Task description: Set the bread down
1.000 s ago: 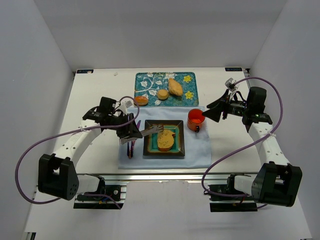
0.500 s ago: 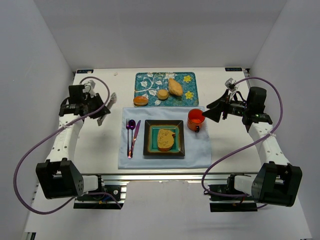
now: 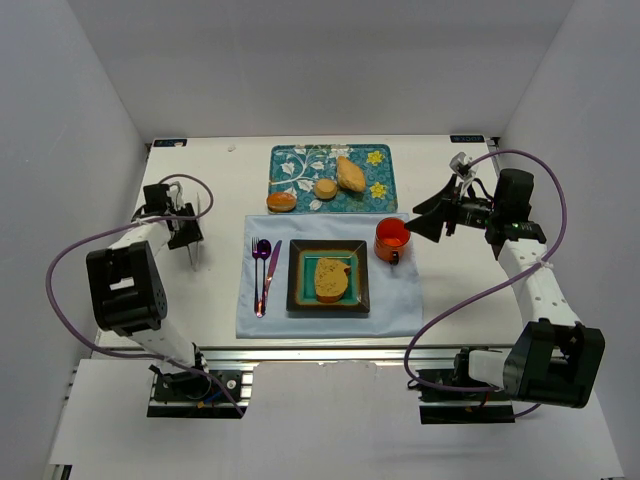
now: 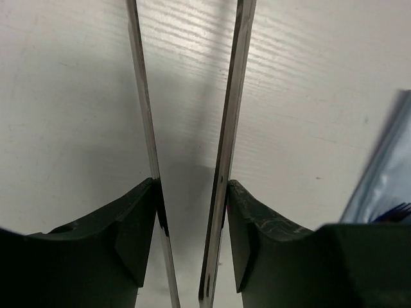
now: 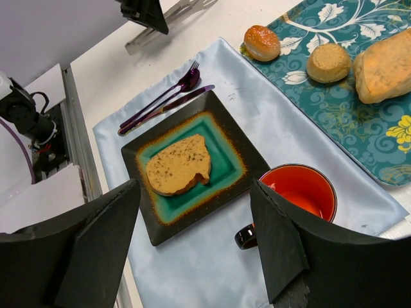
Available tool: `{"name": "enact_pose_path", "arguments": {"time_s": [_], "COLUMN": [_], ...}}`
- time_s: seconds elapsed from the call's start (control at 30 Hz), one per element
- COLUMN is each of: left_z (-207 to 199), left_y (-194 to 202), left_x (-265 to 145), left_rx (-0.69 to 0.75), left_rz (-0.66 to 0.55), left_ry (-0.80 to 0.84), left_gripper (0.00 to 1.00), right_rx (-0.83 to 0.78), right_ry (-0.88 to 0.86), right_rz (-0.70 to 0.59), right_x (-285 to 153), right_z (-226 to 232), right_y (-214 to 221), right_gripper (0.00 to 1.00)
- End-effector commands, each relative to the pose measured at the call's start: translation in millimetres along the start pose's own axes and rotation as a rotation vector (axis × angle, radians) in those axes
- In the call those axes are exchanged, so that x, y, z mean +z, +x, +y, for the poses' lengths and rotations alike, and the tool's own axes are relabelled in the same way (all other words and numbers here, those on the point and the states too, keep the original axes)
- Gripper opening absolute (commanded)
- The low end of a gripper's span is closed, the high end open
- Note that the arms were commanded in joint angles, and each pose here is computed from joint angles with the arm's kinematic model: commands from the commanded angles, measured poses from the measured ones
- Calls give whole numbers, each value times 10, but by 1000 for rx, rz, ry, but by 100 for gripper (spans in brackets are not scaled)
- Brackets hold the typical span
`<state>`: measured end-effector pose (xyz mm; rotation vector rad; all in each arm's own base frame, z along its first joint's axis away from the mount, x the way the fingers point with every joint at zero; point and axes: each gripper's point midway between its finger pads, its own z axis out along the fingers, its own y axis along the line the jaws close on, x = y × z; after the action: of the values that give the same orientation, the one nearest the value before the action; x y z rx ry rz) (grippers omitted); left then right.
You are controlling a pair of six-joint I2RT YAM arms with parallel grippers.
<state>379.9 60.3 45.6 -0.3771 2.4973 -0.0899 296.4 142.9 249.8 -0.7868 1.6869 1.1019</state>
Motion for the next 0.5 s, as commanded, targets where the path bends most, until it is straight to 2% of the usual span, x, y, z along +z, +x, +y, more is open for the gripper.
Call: {"name": "enact_pose_path", "arguments": {"time_s": [0.0,0.13,0.2,0.23,0.27,0.3,0.33,0.4,0.47], "left_z": [66,128,186,197,220,245,252,222,160], "left_y": [-13,188,170,129,111,74,59,-70,-228], "left_x": [73,159,129,76,47,13,-22,-158,-344], "left_rx": [22,-13,-28,-30,-41,-57,-70,-110,-154], "left_rz": [-24,53,48,34,26,15,11,-38,-107], "left_ry": [-22,-29,-38,-41,-48,-42,-38,-12,11], "left_gripper": [57,58,63,74,81,82,95,97,98], "right_rx": [-60,-71,-72,-77,-83,-79,-75,-19,25], "right_ry": [-7,8,24,32,40,46,94,173,334], "right_rz": [-11,-9,-5,-3,0,3,11,24,55], "right_x": [-44,-50,-54,-59,-63,-64,-73,-59,-118], "right_z": [79,58,36,28,17,19,-57,-155,-380], "right_y": [-118,-144,-141,-143,-136,-129,-124,-97,-84], "right_gripper": [74,75,75,76,78,82,87,89,89]}}
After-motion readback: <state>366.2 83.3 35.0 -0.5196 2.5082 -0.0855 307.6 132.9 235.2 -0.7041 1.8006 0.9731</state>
